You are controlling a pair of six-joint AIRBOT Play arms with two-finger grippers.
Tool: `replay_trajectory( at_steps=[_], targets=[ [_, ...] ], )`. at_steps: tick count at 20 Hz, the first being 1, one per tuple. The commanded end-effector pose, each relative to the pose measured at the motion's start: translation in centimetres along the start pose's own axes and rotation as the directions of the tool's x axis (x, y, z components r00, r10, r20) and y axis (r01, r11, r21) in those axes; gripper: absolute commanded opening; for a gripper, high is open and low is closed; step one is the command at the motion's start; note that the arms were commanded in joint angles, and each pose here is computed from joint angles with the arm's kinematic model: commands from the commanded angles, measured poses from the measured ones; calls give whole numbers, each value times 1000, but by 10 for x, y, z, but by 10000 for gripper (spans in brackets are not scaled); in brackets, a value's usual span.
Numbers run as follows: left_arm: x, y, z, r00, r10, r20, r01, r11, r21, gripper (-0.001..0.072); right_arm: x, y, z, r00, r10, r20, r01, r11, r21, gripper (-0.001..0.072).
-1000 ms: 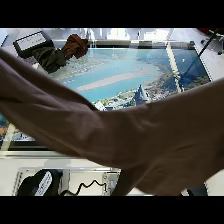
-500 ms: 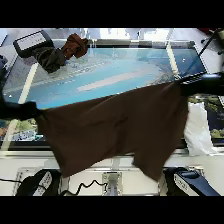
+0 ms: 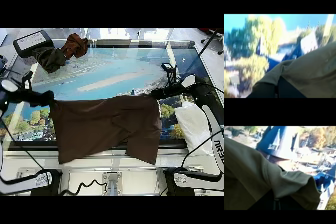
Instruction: Fold the shirts.
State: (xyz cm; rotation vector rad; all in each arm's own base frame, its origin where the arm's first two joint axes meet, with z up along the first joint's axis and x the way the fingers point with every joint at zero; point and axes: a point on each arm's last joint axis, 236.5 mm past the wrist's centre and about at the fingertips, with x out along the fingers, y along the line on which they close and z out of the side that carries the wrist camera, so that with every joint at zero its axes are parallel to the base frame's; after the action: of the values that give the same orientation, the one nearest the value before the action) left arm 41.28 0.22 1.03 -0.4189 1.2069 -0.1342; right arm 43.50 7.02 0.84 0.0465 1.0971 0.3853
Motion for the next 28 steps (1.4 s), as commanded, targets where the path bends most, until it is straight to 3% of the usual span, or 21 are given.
replay_trajectory(
  at_steps=[1, 8, 9, 10, 11, 14, 16, 19, 21, 23, 28],
  targets=[
    [25, -5, 57, 1000, -25, -1, 25, 999, -48, 9, 3, -44, 30, 995, -54, 83, 49, 997, 64, 34],
    [43, 4, 84, 999, -2, -33, -1, 997, -80, 12, 5, -81, 84, 979, 46, 197, -96, 962, 254, 50],
    [44, 2, 87, 1000, -11, -20, 10, 997, -79, 85, 5, -83, 89, 977, 37, 212, -92, 963, 255, 162],
    [43, -6, 93, 999, -46, 3, 46, 996, -73, 426, 5, -84, 92, 974, 31, 224, -90, 963, 255, 267],
    [40, -17, 99, 996, -91, 26, 92, 994, -63, 569, 5, -85, 92, 973, 29, 227, -88, 963, 256, 278],
    [23, -51, 124, 970, -216, 113, 223, 973, -56, 570, 5, -83, 90, 976, 35, 215, -91, 963, 253, 347],
    [10, -61, 127, 965, -237, 109, 241, 970, -28, 571, 7, -77, 77, 985, 63, 162, -100, 968, 230, 348],
    [7, -47, 86, 984, -161, -70, 164, 986, 35, 568, 10, -85, 35, 999, 33, -13, -30, 975, 221, 348],
    [1, -9, 36, 959, -2, -283, 22, 998, 66, 568, 8, -98, 0, 987, -22, -162, 57, 975, 214, 348],
    [-8, 21, 10, 916, 113, -386, -108, 994, 37, 568, 1, -101, -30, 958, -34, -286, 91, 978, 189, 348],
    [14, 26, -59, 836, 50, -546, -53, 999, 11, 568, -19, -111, -81, 904, 13, -426, 108, 960, 257, 348]
  ],
)
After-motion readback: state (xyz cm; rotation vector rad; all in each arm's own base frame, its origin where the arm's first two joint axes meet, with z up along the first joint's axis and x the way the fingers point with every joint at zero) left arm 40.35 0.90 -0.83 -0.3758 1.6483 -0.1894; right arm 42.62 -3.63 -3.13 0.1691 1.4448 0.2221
